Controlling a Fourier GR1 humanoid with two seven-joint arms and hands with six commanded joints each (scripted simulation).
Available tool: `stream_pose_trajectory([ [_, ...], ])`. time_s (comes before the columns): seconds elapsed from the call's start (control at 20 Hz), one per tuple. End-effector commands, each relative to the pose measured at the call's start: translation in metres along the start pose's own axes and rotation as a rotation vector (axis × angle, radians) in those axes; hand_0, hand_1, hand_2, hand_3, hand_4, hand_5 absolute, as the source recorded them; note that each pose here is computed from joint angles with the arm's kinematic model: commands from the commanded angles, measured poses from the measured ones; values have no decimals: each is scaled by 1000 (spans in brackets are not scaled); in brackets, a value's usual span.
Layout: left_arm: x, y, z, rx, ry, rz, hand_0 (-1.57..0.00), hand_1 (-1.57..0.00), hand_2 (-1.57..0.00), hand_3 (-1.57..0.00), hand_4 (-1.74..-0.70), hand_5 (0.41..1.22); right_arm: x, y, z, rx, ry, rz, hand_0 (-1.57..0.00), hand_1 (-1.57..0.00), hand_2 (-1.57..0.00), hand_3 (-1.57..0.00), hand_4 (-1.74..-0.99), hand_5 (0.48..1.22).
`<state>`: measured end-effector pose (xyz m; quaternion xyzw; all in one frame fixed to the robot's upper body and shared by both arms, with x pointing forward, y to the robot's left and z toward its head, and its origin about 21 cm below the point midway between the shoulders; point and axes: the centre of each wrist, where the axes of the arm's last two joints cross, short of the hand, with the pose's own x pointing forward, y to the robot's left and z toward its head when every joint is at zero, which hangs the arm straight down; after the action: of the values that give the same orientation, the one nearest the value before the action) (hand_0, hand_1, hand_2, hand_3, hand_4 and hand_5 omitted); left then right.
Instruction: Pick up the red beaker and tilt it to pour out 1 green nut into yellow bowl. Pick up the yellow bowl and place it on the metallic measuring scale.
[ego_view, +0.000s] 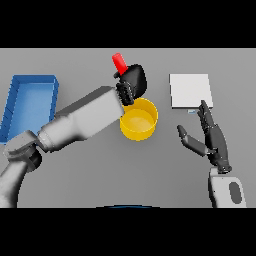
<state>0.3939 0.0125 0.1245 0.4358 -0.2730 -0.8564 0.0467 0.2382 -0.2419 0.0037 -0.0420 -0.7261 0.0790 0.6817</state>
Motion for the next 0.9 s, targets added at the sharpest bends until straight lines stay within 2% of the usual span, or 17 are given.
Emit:
stream_pose_trajectory([
  [0.0,3,2,-1,-11,6,-20,-1571,-1571,-1571,-1561,-1740,1221,1,0,-2,-8,12,-7,1,1,1,1,-1289,604],
  [0.3,2,8,-5,-44,14,-135,-1571,-1571,-1571,-1568,-1741,1221,-2,3,-1,-8,9,12,1,1,1,1,-1268,589],
  [0.45,3,11,-5,-49,21,-168,-1571,-1571,-1571,-1570,-1741,1221,0,-1,0,-19,10,34,1,1,1,1,-1245,585],
  [0.6,-13,15,0,-17,56,-189,-1571,-1571,-1571,-1570,-1740,1221,0,3,1,-4,1,15,1,1,1,1,-1233,585],
  [0.7,-30,28,3,14,100,-174,-1571,-1571,-1571,-1571,-1738,1159,2,0,-2,-12,0,17,1,1,1,1,-1222,590],
  [0.75,-39,31,6,29,128,-178,-1571,-1571,-1571,-1571,-1738,1171,3,-2,-4,-11,-2,13,1,1,1,1,-1219,595],
  [0.8,-57,33,11,47,162,-160,-1571,-1390,-1379,-1571,-1686,1181,5,4,-5,-5,-20,16,1,1,1,1,-1219,601],
  [0.85,-64,36,14,85,175,-155,-1571,-1269,-1251,-1571,-1644,1189,5,3,-5,-2,-19,9,1,1,1,1,-1222,609],
])
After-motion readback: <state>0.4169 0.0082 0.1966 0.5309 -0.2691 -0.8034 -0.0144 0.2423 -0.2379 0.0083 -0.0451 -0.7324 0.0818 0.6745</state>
